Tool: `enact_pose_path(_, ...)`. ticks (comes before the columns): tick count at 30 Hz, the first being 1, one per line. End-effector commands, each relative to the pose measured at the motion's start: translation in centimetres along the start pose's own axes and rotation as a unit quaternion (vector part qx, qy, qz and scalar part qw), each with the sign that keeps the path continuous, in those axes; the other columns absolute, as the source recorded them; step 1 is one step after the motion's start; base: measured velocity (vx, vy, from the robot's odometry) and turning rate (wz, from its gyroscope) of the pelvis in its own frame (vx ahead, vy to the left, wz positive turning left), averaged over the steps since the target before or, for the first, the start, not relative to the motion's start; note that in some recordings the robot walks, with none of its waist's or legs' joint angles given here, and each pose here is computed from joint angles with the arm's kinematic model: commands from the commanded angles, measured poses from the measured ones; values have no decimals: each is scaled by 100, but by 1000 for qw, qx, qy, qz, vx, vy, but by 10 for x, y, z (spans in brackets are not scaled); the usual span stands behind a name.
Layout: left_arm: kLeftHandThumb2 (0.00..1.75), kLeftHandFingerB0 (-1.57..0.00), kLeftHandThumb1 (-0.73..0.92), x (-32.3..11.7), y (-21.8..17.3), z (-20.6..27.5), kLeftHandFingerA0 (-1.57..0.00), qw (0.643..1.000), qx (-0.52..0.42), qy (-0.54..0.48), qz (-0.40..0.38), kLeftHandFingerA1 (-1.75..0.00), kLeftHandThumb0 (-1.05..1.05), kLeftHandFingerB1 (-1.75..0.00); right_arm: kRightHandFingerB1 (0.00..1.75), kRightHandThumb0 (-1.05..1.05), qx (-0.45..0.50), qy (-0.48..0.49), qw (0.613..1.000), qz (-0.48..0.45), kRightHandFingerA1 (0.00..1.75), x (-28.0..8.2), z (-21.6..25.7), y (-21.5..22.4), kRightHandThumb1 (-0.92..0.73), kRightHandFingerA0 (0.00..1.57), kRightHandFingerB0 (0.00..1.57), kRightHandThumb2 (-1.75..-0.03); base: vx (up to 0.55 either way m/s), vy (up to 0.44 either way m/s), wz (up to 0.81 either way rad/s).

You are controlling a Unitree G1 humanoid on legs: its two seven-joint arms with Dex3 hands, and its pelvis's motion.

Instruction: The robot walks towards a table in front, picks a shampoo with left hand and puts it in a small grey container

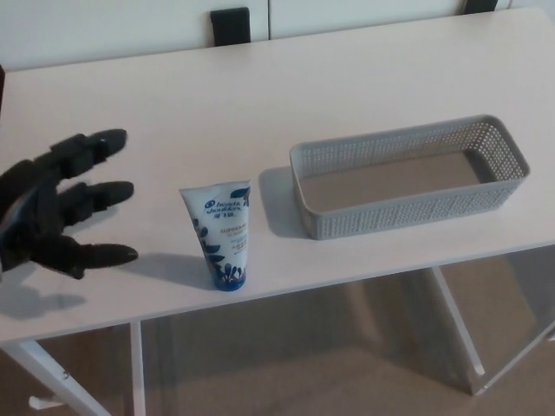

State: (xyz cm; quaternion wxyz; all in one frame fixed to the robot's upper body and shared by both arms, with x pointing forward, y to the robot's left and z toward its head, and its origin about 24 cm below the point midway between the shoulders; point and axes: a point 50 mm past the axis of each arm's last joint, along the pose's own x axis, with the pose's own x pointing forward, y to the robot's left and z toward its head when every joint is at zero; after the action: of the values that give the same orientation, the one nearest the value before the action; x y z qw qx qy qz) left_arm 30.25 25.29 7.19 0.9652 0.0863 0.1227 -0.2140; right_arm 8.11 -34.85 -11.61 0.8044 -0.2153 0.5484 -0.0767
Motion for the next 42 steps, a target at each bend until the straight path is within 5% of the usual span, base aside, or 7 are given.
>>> enact_pose_path(1,59,0,8,2,-17,2,0,999,43,0,-26,-59,-54,-27,41,-30,5,0,1000,-3,47,-1,-1,-7,-53,77,59,-56,0,0,0)
enact_pose_path(13,52,0,20,8,-57,11,0,993,83,-48,-68,-82,-89,-69,40,-32,2,-5,1000,-4,46,-1,1,-7,-53,77,60,-55,0,0,0)
enact_pose_path(23,59,-8,-29,12,-67,2,-11,995,59,-43,-62,-61,-31,-60,41,-29,2,-5,1000,-6,47,0,5,-7,-51,79,59,-55,0,0,0)
enact_pose_path(24,53,0,20,13,-67,1,-6,996,55,-40,-60,-82,-86,-65,41,-29,5,-5,1000,-5,47,0,6,-8,-50,80,59,-55,0,0,0)
enact_pose_path(28,52,0,20,20,-71,-5,-11,998,30,-22,-43,-79,-81,-61,41,-30,7,-4,1000,-5,47,0,4,-8,-51,80,60,-55,0,0,0)
enact_pose_path(38,67,-24,29,92,-84,-45,-157,968,-153,139,145,-95,-35,-59,41,-33,3,-6,1000,10,46,-3,-5,-4,-55,77,61,-55,0,0,0)
enact_pose_path(42,163,-101,15,107,-96,-33,-157,970,-126,118,173,-141,25,-82,52,-37,10,-26,1000,9,62,-1,5,-7,-45,68,49,-80,0,0,0)
